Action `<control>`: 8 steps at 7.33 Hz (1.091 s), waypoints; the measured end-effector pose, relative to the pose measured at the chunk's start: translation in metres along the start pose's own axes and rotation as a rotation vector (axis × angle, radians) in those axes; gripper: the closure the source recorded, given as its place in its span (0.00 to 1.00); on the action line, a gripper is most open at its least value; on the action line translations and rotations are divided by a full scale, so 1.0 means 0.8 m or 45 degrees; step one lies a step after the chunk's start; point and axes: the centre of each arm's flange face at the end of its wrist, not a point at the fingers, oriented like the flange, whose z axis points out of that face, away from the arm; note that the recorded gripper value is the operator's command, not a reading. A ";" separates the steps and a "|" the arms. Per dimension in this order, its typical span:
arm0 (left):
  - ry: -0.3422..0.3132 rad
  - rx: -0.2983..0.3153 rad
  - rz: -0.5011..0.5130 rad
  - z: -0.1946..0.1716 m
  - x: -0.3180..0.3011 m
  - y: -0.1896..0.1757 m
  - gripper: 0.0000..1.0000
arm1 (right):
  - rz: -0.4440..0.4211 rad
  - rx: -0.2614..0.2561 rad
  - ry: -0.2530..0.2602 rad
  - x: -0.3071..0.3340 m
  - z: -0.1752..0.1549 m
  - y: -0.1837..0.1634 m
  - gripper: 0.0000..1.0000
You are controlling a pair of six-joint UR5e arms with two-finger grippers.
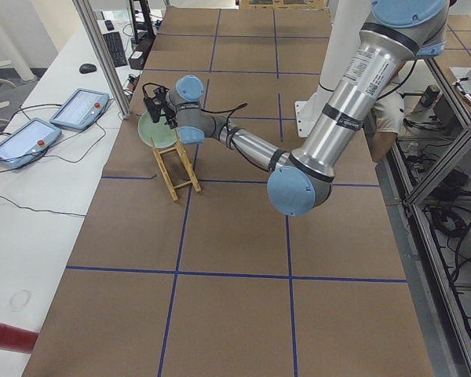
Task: Place plate on table
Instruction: 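Reach the left gripper to the pale green plate's rim in the rack, then close the left gripper on the plate rim and lift it from the rack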
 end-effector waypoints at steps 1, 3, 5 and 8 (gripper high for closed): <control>0.007 0.001 0.016 0.016 0.002 0.004 0.05 | 0.000 0.000 0.000 0.000 0.000 0.000 0.00; -0.003 -0.011 0.048 0.035 0.001 0.014 0.20 | 0.000 0.000 0.000 0.000 0.000 0.000 0.00; -0.006 -0.019 0.054 0.049 0.010 0.020 0.44 | 0.000 0.000 0.000 0.000 0.000 0.000 0.00; 0.011 -0.026 0.060 0.051 0.025 0.026 1.00 | 0.000 0.000 0.000 0.000 0.000 0.000 0.00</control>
